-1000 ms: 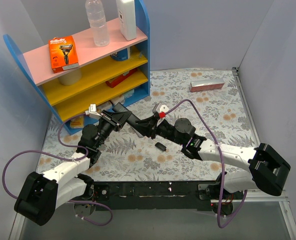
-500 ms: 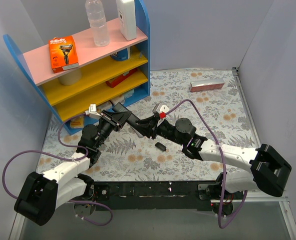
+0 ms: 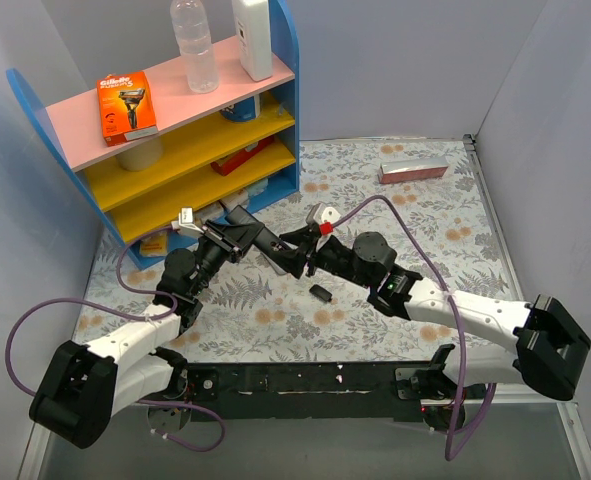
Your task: Load the batteries into the remote control
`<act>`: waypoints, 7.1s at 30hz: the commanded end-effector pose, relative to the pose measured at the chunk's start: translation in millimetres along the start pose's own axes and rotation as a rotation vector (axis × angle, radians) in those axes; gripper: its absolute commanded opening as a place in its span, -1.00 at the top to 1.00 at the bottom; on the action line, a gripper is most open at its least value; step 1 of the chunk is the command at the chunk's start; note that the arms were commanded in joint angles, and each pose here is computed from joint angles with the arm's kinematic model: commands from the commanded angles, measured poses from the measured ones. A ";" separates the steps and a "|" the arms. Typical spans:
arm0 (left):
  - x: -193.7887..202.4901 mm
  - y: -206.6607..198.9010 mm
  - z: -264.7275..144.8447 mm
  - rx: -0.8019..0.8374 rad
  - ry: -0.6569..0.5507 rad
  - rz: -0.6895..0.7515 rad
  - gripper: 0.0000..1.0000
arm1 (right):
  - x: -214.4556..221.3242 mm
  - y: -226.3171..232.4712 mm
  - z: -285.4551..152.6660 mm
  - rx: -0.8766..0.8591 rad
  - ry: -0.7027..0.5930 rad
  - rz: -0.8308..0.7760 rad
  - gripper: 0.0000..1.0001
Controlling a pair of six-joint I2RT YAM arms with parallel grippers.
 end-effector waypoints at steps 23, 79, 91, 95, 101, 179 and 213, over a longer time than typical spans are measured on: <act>9.4 -22.1 14.1 0.062 0.313 -0.062 1.00 | -79.2 -23.3 -22.8 -0.394 0.481 -0.462 0.14; -6.7 -58.3 27.9 0.233 0.283 -0.012 1.00 | -20.3 -26.5 -25.3 -0.517 0.645 -0.277 0.63; -5.2 -61.3 16.3 0.356 0.265 0.140 1.00 | 3.8 -33.4 -28.7 -0.434 0.732 -0.179 0.59; -0.9 -50.3 12.3 0.329 0.274 0.193 1.00 | -15.2 -26.7 -16.1 -0.463 0.640 -0.156 0.53; 7.3 -14.4 8.6 0.163 0.272 0.288 1.00 | -57.7 -14.6 -5.4 -0.440 0.452 -0.152 0.30; 6.4 24.8 -35.0 -0.151 0.153 0.444 1.00 | 135.5 -129.1 -59.4 0.947 0.902 0.166 -0.40; 9.4 -1.9 -39.4 0.186 0.156 0.505 1.00 | -5.7 -15.6 -22.9 -0.139 0.382 0.363 -0.47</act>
Point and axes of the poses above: each gripper's point midway between its finger pads, its own z axis out along the fingers, its own y axis along the line the jaws close on, x = y × z, the point moved 10 cm from there along -z, back along the fingers, and after that the axes turned 9 degrees about z, right-handed, at the moved point
